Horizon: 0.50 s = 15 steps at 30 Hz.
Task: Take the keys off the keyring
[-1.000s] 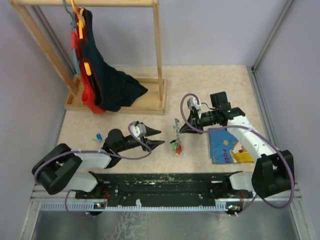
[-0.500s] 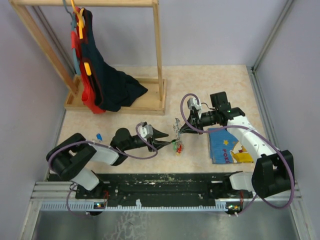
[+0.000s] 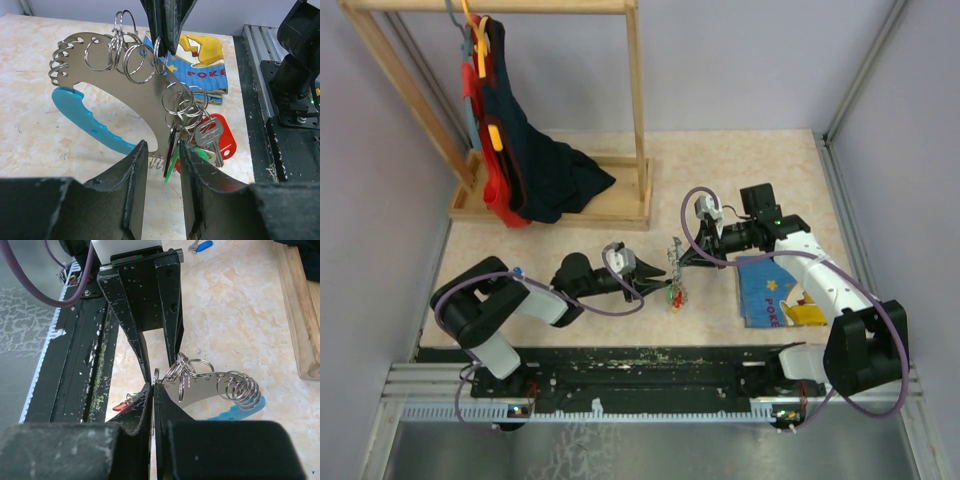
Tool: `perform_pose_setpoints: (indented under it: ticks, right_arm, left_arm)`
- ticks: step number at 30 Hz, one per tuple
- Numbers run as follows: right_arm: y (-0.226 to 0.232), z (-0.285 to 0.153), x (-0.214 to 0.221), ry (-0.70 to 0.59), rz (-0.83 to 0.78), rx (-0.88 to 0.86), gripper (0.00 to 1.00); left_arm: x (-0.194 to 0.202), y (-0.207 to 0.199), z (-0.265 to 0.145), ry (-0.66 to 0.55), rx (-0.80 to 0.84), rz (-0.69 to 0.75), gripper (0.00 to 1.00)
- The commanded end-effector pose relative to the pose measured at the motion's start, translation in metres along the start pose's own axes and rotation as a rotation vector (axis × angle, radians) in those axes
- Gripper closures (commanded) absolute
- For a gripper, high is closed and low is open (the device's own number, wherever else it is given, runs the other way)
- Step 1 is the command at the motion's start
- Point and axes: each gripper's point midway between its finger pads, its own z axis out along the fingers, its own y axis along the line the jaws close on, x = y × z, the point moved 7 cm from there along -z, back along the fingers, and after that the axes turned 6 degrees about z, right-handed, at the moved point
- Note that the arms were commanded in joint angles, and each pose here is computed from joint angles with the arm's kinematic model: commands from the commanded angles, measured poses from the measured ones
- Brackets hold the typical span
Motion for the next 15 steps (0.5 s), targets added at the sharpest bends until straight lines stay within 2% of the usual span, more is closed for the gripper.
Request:
perform_pose_setpoints:
  ticks: [1, 10, 15]
  right_arm:
    - [0.0043, -0.0033, -0.0227, -0.057, -0.123, -0.022, 1.0]
    - [0.0046, -0.0035, -0.023, -0.058, -0.125, -0.021, 1.0]
    - [0.0048, -0.0035, -0.0229, -0.058, -0.125, -0.021, 1.0]
  left_arm:
    - [-0.0056, 0.0006, 0.0085, -0.027, 0.03, 0.02, 0.63]
    - [-0.001, -0.0045, 0.0138, -0.012, 0.087, -0.002, 0.65]
    - [-0.0007, -0.0035, 0.0143, 0.006, 0.092, 0.007, 0.89]
